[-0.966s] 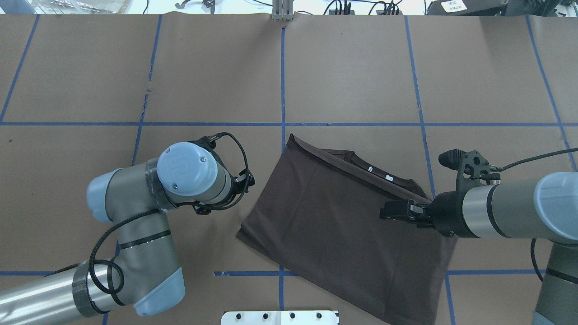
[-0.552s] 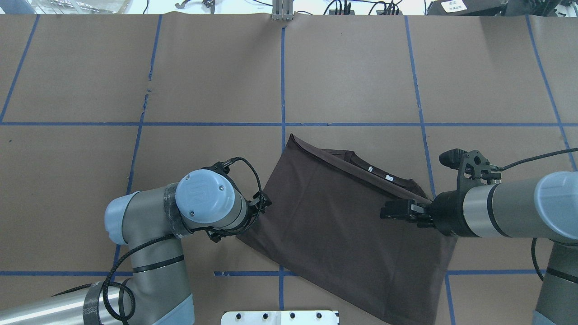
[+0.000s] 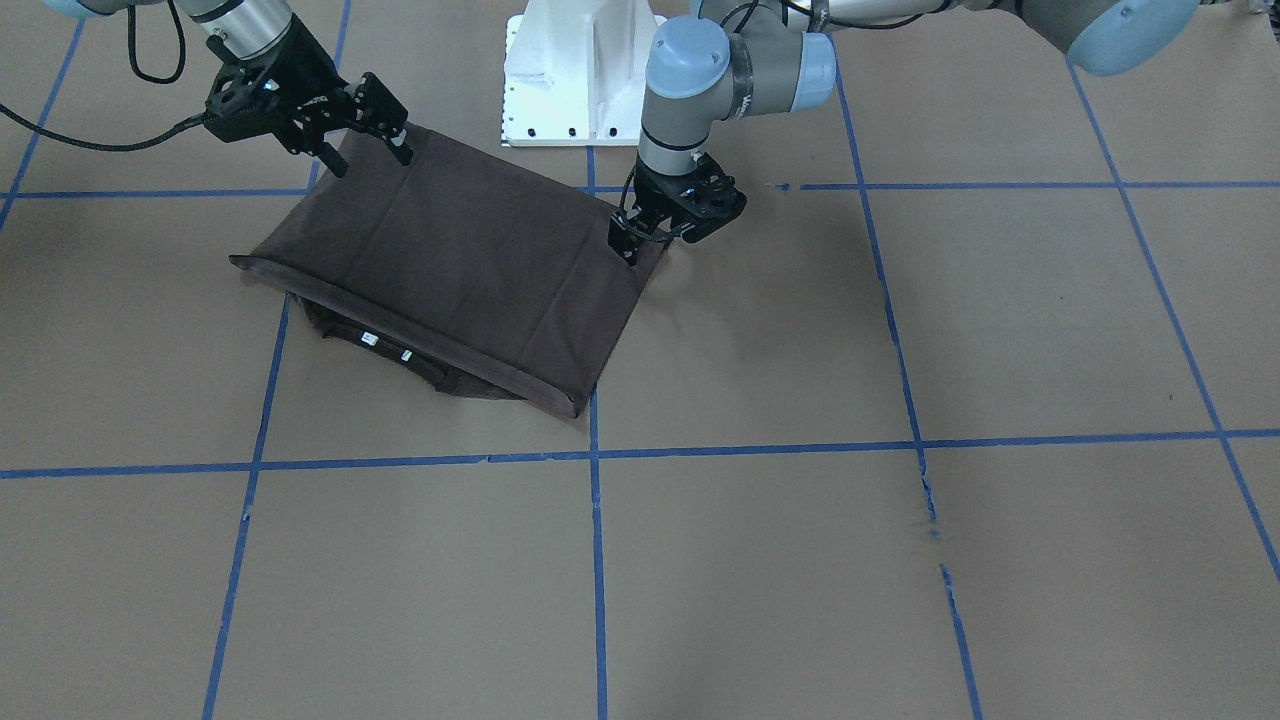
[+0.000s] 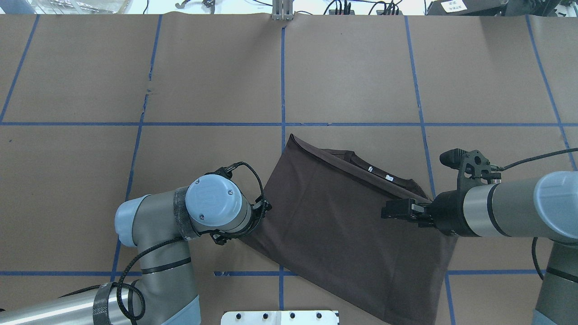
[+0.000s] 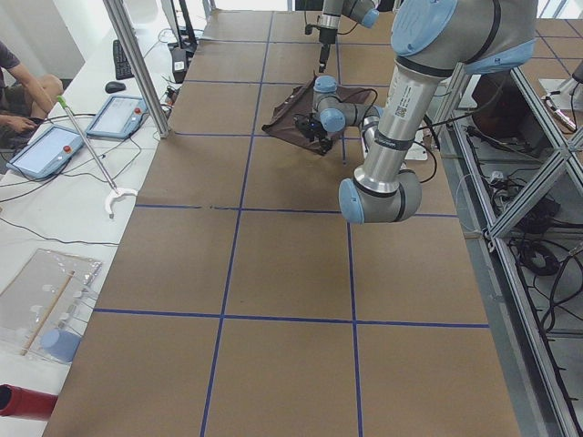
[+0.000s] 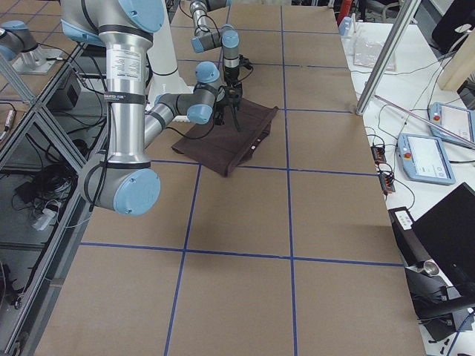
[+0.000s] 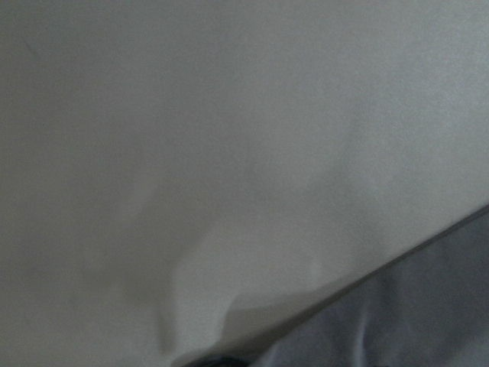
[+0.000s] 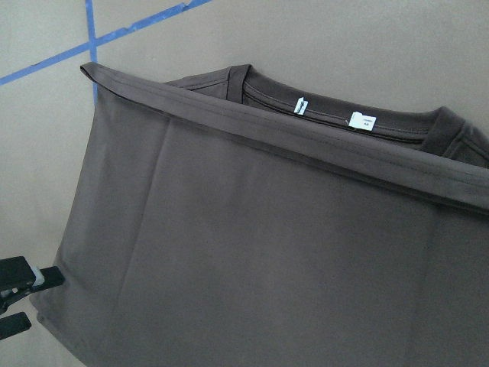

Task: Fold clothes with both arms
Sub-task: 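Grasp the near corner with the left gripper and swing it farther from the robot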

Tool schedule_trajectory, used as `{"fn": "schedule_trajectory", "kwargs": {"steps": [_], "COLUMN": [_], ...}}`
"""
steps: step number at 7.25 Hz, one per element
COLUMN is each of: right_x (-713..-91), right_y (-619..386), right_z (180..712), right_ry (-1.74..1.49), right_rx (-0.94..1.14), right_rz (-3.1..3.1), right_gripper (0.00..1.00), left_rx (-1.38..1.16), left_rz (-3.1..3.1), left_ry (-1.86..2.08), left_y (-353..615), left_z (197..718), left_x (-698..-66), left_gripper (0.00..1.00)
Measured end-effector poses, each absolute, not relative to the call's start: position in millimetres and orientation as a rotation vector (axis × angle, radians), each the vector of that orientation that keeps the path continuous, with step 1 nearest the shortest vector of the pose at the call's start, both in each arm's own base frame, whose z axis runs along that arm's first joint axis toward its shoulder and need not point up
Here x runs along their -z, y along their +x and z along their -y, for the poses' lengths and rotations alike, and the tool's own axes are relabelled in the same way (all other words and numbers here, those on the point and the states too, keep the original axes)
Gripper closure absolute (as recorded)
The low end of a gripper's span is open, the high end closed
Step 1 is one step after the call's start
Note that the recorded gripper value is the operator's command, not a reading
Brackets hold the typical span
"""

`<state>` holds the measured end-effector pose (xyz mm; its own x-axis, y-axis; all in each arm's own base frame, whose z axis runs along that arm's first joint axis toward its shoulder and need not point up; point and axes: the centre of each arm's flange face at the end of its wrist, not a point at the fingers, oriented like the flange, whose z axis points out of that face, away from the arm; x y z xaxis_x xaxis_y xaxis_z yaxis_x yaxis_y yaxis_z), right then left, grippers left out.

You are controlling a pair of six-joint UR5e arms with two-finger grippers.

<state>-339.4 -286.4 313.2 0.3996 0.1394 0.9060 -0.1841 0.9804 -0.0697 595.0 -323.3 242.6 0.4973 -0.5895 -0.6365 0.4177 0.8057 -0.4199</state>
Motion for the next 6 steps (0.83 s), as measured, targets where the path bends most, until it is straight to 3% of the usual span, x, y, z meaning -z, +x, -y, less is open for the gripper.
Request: {"fn": "schedule_trajectory", "kwargs": {"steps": [6], "right_x": [-313.4], "right_y": [-336.8], "right_z": [288.6], "right_ry": [0.048], "right_rx": [-0.211], "right_rz": [1.141], "right_gripper": [0.00], "left_rx": [0.616], "left_rz": [-0.852], "left_ry": [-0.218], "left_y": [587.3], "left_z": [327.0], "left_x": [-243.2], "left_gripper": [1.00]}}
